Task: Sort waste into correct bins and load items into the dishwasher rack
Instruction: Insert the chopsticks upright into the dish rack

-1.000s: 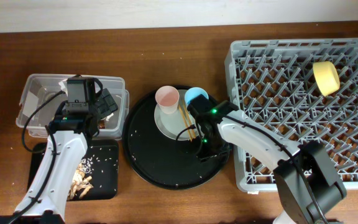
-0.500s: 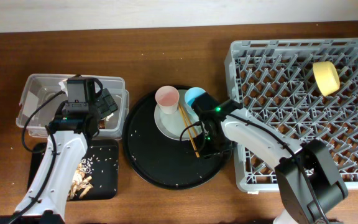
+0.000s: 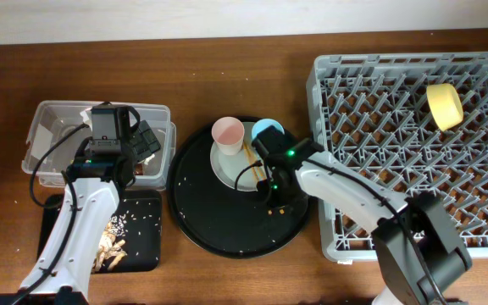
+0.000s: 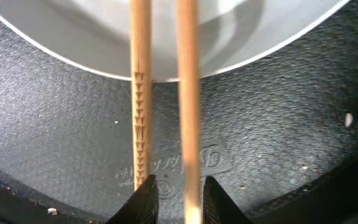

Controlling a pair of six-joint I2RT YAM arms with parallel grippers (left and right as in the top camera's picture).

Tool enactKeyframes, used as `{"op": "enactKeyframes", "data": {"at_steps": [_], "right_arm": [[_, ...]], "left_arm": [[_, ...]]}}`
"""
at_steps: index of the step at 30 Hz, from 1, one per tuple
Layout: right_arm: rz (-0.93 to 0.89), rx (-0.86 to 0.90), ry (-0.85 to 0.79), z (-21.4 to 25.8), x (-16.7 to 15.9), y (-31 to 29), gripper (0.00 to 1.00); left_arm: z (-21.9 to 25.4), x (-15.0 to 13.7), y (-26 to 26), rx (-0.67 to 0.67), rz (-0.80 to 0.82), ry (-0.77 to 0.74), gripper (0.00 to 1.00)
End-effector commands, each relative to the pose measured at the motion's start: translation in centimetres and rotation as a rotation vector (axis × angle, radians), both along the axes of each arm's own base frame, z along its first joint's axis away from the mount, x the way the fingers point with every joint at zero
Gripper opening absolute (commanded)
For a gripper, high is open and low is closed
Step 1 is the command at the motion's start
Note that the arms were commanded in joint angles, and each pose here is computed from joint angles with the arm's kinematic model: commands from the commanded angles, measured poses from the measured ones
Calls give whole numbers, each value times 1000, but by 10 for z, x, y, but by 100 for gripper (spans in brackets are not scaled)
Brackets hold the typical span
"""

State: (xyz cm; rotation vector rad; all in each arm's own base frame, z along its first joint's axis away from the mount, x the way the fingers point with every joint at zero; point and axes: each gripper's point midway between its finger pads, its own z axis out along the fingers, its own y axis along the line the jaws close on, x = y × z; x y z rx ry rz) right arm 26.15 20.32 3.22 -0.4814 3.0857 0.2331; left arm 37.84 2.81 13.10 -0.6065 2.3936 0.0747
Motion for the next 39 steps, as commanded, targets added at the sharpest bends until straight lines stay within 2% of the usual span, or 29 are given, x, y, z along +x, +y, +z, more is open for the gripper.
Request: {"op": "enactKeyframes", "data": {"at_steps": [1,9,12,14,22,24,26,31,35,39], "right_arm": [[-1,-6,-13,1,1,0,24],[-6,-33,-65,-17,6,-7,24],[-6,-30,-63,-17,6,-7,4],[-7,2,-49,-15,4,-1,4],[-11,119,-184,106,31,19,4],[-62,128,-212,130,36,0,4],[-183,108,-209,141,45,-44,3],[-352,29,-162,131,60,-145,4],[-338,0,-73,97,54,-150,4],[-337,-5,-46,89,52,-149,5]], "left_arm": [[3,0,4,18,-2,-2,99],[3,0,4,18,-2,-2,99],[3,0,4,18,-2,-2,99],[3,0,4,18,-2,-2,99],[3,0,4,18,-2,-2,99],[3,0,4,18,-2,-2,99],[3,0,4,18,-2,-2,99],[3,0,4,18,-2,-2,99],[3,0,4,18,-2,-2,99],[3,0,4,18,-2,-2,99]]}}
